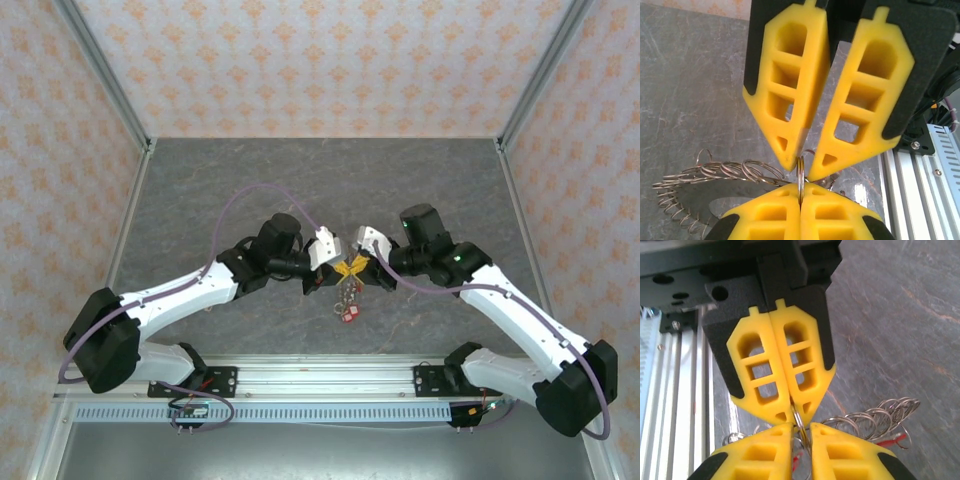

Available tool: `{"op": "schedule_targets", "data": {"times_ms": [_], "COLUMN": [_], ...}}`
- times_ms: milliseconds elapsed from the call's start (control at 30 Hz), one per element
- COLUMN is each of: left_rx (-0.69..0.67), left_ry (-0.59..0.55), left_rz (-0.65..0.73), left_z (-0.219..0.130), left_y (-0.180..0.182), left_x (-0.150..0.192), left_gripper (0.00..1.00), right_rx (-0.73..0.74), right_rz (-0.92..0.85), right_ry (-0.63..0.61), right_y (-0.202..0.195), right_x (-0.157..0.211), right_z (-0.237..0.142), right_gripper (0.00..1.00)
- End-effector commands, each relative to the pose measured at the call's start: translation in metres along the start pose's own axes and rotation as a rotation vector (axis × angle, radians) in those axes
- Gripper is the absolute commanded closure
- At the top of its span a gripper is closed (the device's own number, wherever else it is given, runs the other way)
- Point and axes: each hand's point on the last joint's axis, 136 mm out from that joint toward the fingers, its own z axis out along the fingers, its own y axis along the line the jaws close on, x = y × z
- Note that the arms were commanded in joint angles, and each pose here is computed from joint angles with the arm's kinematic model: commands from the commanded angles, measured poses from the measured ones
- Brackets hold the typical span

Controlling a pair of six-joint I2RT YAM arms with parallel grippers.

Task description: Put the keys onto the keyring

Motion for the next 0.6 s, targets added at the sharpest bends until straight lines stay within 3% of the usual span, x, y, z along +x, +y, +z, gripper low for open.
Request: {"op": "schedule_targets", "data": {"times_ms": [0, 400, 567], "left_rx": [-0.008, 0.017, 0.033], "left_ry": [-0.15, -0.169, -0.169], "left_rz": [0.022, 0.005, 0.006], "left_z": [-0.0121, -0.0166, -0.0165], "left_y": [0.0023, -0.0009, -0.0031], "left_x": [-0.0347, -0.0354, -0.0374], "left_gripper": [1.0, 1.0, 1.0], "right_rx": [-0.074, -0.127, -0.114], "right_rz": [0.021, 0.063, 0.066], "right_ry": [-0.155, -0.244, -0.222], "right_y": [0.0048, 0.0027, -0.0028], "right_x": [-0.0176, -0.0186, -0.0145], "right_z": [-0.0024, -0.0033, 0.0013], "right_gripper": [0.85, 0.84, 0.87]}}
